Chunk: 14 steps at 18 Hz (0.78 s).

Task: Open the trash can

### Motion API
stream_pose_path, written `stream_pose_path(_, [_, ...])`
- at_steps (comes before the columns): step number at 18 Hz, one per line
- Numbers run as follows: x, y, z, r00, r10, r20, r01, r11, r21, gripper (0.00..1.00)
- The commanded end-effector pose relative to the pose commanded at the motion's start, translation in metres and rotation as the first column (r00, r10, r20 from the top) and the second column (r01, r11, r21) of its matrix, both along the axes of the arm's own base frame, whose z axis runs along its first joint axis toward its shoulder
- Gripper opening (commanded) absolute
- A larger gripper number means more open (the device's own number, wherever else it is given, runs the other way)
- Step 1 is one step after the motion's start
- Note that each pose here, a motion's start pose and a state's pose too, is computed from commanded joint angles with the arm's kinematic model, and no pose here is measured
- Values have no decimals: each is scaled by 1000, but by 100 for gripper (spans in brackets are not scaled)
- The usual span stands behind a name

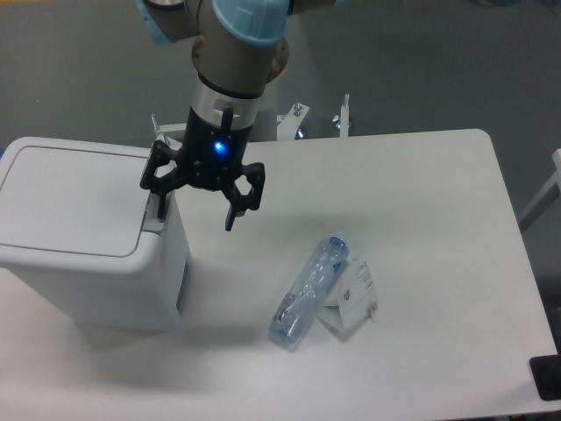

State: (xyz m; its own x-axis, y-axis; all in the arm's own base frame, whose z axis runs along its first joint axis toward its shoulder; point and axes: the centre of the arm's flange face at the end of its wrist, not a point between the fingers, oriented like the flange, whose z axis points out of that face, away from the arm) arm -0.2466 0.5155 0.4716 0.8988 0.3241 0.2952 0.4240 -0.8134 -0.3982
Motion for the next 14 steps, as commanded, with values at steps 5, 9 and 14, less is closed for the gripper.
stream_pose_path(5, [0,0,0,1000,0,0,0,1000,0,100])
stream_pose_path(9, [-1,0,11,1000,2,-16,-2,1000,15,100])
stream_pose_path(14, [-31,0,34,997,27,-70,-24,999,46,100])
